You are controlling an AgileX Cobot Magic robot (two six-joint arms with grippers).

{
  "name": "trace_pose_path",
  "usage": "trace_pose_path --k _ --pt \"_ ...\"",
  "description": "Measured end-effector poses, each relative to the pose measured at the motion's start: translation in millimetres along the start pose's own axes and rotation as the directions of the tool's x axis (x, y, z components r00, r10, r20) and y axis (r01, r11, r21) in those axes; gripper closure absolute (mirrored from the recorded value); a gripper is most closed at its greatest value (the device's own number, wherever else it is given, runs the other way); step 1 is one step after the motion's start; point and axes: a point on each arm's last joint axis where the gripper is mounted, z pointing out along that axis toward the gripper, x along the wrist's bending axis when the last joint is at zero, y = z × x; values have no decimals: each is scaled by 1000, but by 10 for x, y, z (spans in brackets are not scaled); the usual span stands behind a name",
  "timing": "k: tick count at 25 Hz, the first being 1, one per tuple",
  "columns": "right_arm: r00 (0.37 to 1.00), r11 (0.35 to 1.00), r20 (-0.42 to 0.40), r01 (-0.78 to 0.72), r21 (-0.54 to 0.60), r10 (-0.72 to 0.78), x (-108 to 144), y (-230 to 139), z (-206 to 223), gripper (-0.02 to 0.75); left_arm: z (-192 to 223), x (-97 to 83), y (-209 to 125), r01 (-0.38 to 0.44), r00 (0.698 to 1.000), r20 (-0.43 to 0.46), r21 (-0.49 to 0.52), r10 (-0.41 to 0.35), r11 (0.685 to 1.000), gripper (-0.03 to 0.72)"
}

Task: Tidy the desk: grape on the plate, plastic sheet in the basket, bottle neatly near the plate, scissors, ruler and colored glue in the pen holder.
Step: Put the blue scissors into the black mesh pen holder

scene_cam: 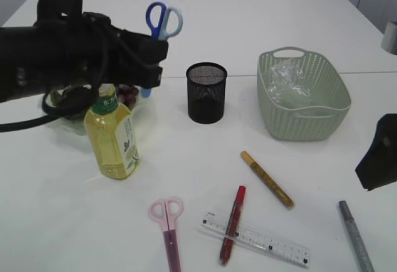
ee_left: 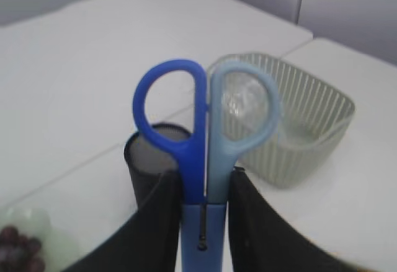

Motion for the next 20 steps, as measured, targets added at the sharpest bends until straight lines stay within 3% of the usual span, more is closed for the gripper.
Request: trace_pose_path --k 5,20 --pt "1000 1000 -2 -1 0 1 2 0 0 155 244 2 -52 0 1000 -1 -174 0 985 524" --pt "1000 1000 -2 -1 0 1 2 0 0 155 1095 37 80 3 1000 -10 -264 -6 965 524"
